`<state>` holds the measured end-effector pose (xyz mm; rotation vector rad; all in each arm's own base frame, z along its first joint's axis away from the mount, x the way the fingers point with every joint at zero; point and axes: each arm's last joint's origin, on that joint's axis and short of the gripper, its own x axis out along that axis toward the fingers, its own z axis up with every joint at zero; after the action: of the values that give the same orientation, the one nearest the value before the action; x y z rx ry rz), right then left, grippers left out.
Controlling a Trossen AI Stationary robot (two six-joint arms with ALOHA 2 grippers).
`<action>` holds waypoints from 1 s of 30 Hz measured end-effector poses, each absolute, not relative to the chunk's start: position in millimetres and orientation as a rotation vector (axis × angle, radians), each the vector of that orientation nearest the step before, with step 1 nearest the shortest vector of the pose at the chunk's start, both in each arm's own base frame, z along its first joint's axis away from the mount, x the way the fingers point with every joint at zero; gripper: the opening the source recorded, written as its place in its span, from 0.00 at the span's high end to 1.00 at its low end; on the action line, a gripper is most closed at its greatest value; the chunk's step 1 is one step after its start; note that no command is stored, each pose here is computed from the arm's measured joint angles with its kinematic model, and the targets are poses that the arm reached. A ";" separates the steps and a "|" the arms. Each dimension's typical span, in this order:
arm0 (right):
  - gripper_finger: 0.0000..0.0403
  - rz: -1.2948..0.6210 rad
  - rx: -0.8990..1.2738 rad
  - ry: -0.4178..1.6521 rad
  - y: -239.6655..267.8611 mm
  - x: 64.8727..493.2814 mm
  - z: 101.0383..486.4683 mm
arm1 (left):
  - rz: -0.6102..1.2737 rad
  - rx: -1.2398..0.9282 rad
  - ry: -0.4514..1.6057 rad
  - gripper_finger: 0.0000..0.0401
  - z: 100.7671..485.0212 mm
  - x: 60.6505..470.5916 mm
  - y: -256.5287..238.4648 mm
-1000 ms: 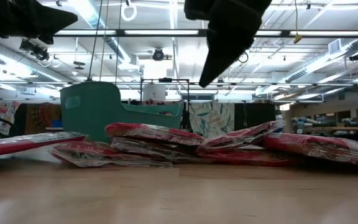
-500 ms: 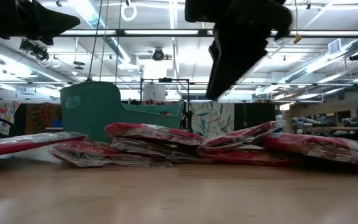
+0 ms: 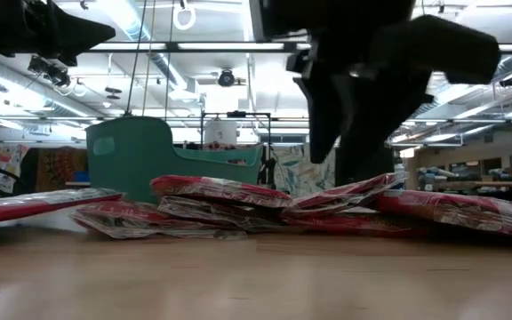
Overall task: Sort popcorn bags into baskets
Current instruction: Put the red popcorn bag into the blue bin
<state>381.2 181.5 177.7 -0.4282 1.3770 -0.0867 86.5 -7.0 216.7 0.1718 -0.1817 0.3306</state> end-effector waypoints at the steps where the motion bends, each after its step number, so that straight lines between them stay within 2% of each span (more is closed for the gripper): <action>1: 0.40 -0.080 -0.422 1.381 181.5 380.4 175.7 | 0.331 0.172 -0.182 0.95 216.7 86.5 -7.0; 8: 0.31 -0.088 -0.406 1.421 177.9 376.2 166.8 | 0.331 0.172 -0.182 0.95 216.7 86.4 -7.0; 15: 0.35 -0.115 -0.481 1.445 171.4 369.7 152.2 | 0.330 0.172 -0.182 0.95 216.8 86.4 -7.0; 21: 0.50 -0.125 -0.523 1.441 168.7 369.9 151.5 | 0.331 0.172 -0.182 0.95 216.7 86.4 -7.0; 30: 0.87 -0.141 -0.490 1.420 162.0 376.0 151.3 | 0.331 0.171 -0.182 0.95 216.8 86.4 -7.0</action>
<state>376.0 162.0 151.3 -0.4896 1.4196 -0.1407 86.4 -7.0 216.8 0.1712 -0.1823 0.3306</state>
